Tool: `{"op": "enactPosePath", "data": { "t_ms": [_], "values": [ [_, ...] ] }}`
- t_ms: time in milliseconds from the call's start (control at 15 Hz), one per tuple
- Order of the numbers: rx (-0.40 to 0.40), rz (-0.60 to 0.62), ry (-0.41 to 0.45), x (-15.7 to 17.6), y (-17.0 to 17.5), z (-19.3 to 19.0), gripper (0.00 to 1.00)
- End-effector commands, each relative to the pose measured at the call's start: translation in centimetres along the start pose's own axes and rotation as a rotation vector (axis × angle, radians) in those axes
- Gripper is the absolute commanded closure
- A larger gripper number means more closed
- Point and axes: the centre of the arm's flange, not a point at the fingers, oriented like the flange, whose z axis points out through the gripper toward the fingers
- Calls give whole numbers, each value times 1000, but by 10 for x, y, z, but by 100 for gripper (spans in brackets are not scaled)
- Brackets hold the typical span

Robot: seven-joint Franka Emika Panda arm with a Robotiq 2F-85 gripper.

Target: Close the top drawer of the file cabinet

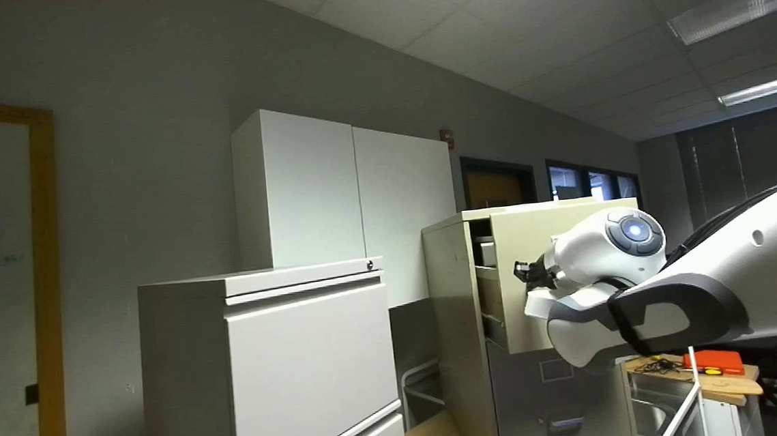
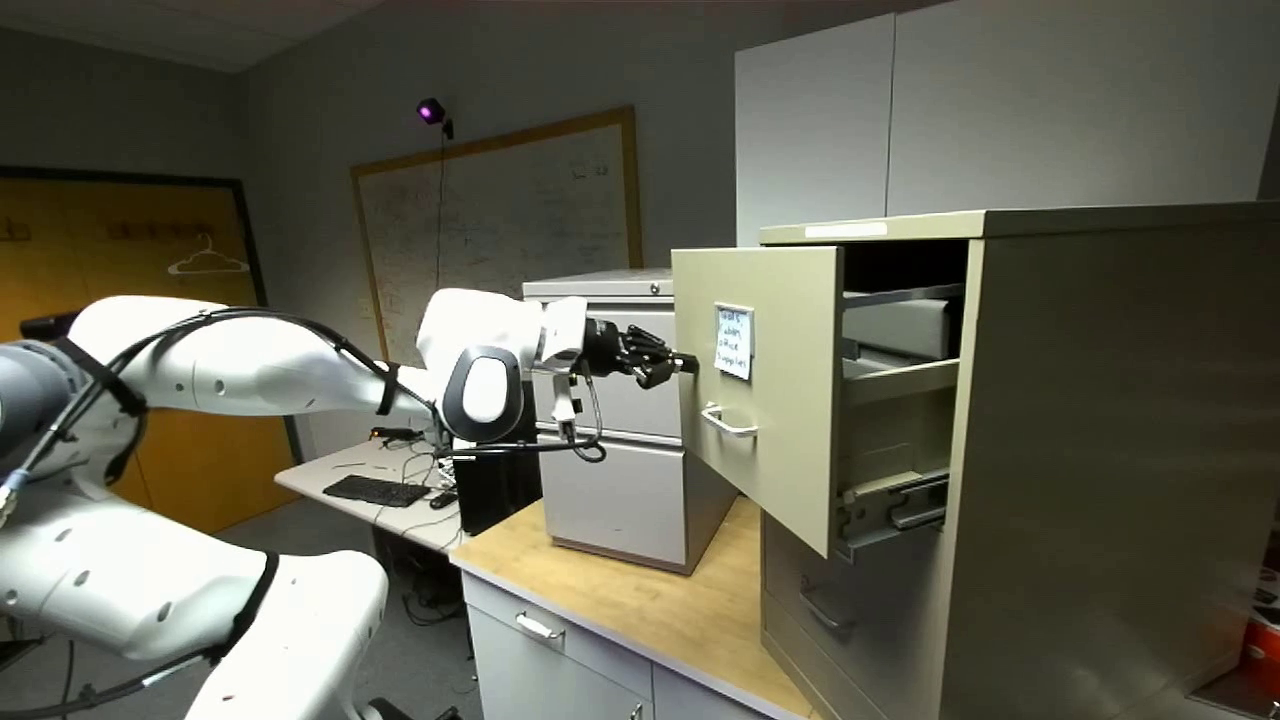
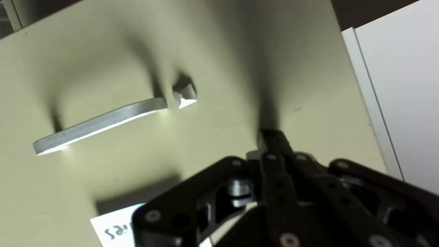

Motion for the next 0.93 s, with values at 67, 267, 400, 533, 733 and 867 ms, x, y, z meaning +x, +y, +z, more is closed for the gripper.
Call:
{"op": "enactPosePath", "data": {
  "t_ms": [67, 267, 400, 533, 733, 867],
  "values": [
    [19, -21, -59, 8, -28, 43, 100],
    [9, -29, -78, 11, -35, 58, 100],
    [4, -30, -97, 14, -40, 71, 100],
    [-3, -31, -124, 16, -45, 86, 100],
    [-13, -31, -165, 18, -54, 108, 100],
    [-19, -33, -189, 19, -60, 120, 100]
  ]
}}
